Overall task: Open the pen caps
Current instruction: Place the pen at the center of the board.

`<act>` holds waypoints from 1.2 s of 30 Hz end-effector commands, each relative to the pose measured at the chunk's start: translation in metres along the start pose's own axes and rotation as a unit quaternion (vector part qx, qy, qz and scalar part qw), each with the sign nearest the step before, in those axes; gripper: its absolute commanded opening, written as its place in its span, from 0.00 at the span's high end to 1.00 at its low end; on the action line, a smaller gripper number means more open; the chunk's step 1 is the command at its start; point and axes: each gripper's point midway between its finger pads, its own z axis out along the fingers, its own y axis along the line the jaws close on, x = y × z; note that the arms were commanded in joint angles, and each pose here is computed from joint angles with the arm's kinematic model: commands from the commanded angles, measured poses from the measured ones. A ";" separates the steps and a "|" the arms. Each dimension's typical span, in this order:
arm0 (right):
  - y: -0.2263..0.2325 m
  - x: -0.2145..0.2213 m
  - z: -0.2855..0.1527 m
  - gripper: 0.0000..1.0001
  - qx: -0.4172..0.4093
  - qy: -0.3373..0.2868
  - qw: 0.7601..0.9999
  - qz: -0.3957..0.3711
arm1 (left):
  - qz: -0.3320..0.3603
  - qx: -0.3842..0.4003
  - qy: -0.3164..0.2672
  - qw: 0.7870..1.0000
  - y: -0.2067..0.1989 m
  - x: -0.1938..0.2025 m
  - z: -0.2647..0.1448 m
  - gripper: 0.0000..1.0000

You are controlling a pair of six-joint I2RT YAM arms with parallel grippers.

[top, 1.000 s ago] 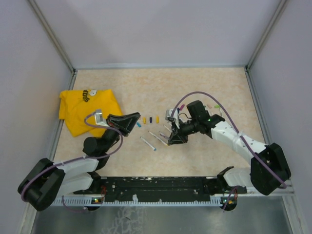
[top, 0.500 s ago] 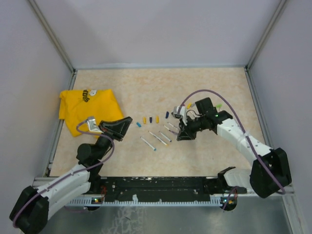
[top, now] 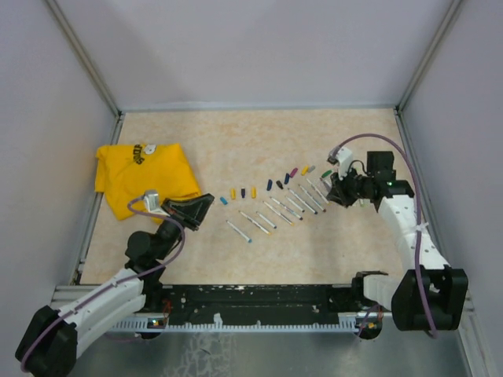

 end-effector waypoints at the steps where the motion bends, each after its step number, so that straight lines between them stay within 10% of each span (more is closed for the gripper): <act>1: -0.043 -0.006 -0.020 1.00 0.078 -0.015 0.996 0.033 | -0.005 0.000 0.009 1.000 0.003 0.006 -0.003 1.00; 22: -0.103 0.049 -0.035 1.00 0.178 0.048 0.973 0.136 | -0.017 0.008 0.018 1.000 0.002 0.014 -0.005 1.00; 36: -0.159 0.096 -0.054 1.00 0.319 0.100 0.917 0.217 | -0.021 0.008 0.020 1.000 0.003 0.015 -0.006 1.00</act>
